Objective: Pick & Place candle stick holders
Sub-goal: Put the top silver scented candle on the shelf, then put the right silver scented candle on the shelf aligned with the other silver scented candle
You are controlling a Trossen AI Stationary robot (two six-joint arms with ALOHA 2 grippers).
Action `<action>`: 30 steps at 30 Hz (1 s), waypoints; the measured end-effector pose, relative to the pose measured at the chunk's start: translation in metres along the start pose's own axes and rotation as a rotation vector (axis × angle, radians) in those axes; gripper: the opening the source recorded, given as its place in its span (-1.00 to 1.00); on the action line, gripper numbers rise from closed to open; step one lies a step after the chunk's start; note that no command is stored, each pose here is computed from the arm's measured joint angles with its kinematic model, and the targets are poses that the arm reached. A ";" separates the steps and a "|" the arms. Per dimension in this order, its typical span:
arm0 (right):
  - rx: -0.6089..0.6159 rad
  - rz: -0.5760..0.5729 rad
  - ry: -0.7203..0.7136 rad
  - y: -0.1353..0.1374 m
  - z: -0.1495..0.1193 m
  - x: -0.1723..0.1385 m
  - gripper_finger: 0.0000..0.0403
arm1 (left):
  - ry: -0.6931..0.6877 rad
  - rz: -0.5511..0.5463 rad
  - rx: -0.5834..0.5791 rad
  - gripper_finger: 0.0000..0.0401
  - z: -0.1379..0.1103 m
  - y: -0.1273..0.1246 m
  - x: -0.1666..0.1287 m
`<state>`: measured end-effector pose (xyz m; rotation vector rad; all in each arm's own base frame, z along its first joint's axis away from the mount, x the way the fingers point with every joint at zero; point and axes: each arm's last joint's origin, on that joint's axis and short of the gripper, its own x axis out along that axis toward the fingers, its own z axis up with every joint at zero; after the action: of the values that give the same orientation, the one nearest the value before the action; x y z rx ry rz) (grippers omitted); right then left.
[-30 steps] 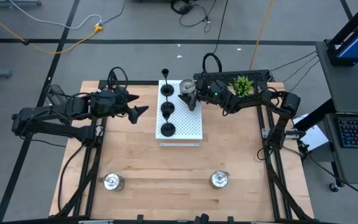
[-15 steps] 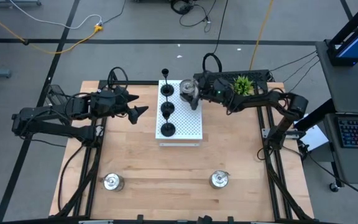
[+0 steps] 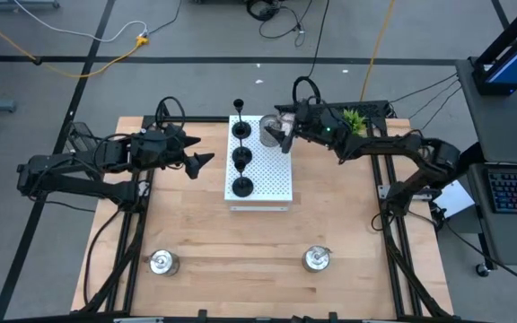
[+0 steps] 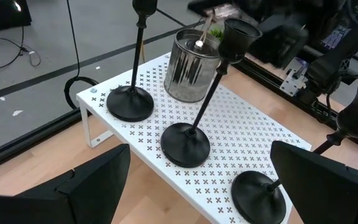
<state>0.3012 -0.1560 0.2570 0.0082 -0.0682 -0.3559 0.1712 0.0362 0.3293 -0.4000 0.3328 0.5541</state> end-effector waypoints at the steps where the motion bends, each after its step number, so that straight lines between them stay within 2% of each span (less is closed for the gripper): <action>1: -0.008 0.000 -0.014 0.000 0.005 -0.002 0.99 | 0.000 0.000 0.000 0.96 0.000 0.000 0.000; 11: -0.002 -0.003 0.066 0.005 0.035 -0.029 0.99 | 0.001 -0.002 -0.002 0.96 0.000 0.000 0.000; 22: -0.028 -0.001 0.172 0.013 0.073 -0.084 0.99 | -0.003 -0.001 0.001 0.96 0.000 -0.001 0.000; 25: -0.019 0.004 0.223 0.015 0.076 -0.098 0.99 | -0.010 -0.003 -0.041 0.96 0.001 -0.001 0.000; 27: -0.024 0.055 0.244 0.018 0.077 -0.108 0.99 | -0.008 -0.002 -0.068 0.96 0.001 0.000 0.000; 30: -0.007 0.171 0.249 0.023 0.070 -0.122 0.99 | 0.007 -0.023 0.020 0.96 -0.003 0.000 0.002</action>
<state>0.1901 -0.0913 0.3193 0.0397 0.1775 -0.1818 0.1726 0.0355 0.3255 -0.3859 0.3404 0.5264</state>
